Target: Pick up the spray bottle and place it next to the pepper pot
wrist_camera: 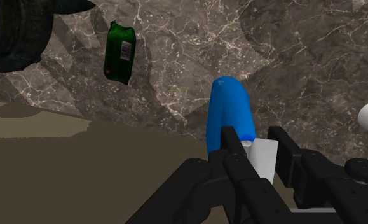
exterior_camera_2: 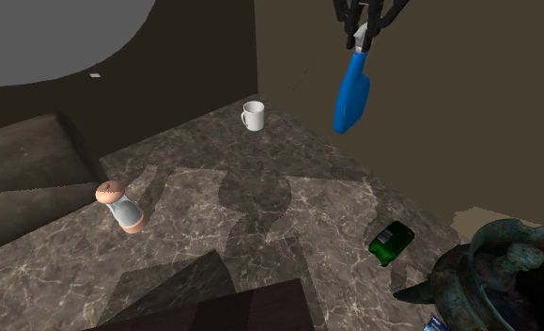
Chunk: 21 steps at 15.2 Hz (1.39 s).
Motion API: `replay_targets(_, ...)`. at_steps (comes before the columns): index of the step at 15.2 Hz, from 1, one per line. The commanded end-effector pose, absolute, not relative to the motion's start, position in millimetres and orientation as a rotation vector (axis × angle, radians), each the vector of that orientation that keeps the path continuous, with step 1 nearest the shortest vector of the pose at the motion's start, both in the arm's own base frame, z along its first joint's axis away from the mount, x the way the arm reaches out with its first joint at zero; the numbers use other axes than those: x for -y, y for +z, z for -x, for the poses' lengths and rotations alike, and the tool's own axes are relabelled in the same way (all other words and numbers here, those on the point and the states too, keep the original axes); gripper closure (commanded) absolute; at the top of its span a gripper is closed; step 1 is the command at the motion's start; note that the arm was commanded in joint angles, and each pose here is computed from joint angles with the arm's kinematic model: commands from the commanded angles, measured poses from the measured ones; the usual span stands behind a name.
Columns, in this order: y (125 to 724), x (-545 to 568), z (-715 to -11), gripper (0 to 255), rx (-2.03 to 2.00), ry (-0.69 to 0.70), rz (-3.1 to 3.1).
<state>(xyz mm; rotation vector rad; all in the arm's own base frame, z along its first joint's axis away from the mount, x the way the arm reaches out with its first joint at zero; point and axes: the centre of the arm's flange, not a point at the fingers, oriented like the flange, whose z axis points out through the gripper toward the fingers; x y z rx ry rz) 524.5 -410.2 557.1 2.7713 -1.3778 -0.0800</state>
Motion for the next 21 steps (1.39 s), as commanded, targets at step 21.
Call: replay_targets(21,582.7,190.6,-569.4,255,1.378,-0.08,-2.771)
